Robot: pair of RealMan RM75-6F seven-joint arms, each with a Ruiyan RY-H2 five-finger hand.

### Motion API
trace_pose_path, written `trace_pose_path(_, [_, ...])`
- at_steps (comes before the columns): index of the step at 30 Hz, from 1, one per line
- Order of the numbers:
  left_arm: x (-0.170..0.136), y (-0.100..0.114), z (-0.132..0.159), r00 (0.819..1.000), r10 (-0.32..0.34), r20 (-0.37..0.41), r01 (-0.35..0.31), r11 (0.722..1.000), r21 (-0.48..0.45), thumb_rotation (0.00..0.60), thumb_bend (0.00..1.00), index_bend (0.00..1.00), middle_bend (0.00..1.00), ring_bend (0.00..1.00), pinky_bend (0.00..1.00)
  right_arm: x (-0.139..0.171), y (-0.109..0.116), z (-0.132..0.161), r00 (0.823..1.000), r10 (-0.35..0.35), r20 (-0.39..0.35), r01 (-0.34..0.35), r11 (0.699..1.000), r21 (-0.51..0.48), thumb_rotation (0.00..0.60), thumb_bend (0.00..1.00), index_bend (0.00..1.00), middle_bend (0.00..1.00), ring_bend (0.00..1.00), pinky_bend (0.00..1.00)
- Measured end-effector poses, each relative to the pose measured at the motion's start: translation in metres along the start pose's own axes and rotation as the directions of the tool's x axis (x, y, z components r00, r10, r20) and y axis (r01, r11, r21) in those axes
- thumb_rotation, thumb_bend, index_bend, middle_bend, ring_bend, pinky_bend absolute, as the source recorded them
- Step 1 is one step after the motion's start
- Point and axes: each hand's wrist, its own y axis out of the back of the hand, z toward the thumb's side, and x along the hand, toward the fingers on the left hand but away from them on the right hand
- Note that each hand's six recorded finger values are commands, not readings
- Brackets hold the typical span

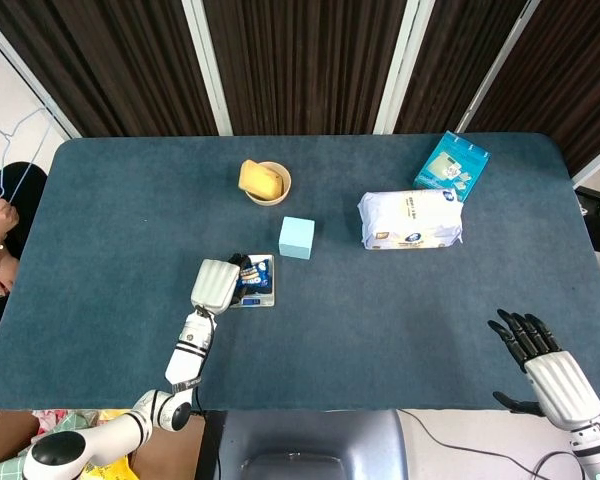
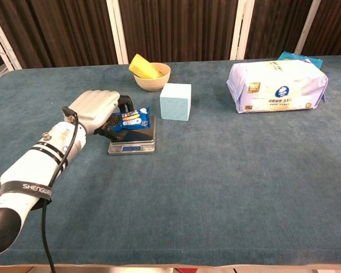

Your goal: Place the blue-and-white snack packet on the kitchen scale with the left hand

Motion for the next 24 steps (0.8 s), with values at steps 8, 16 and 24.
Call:
trace_pose_path(8, [0.0,0.001,-0.001,1.0,-0.006,0.004,0.006,0.999,-0.045,0.6,0.37,0.0,0.0,0.93,0.98,0.0,-0.002,0.001,1.0,0.01,0.002,-0.01,1.0,0.006,0.592,0.25,0.0,0.0,0.0,0.0])
trace_pose_path(16, [-0.012,0.016,0.004,0.998,0.033,0.046,-0.029,0.995,-0.093,0.6,0.35,0.0,0.0,0.9,0.96,0.001,-0.001,0.001,1.0,0.005,0.01,-0.005,1.0,0.009,0.592,0.25,0.0,0.0,0.0,0.0])
trace_pose_path(24, [-0.1,0.058,-0.063,0.986,0.143,0.082,-0.142,0.99,-0.02,0.6,0.34,0.0,0.0,0.07,0.29,0.003,0.003,0.003,1.0,-0.02,0.014,0.02,1.0,-0.005,0.577,0.25,0.0,0.0,0.0,0.0])
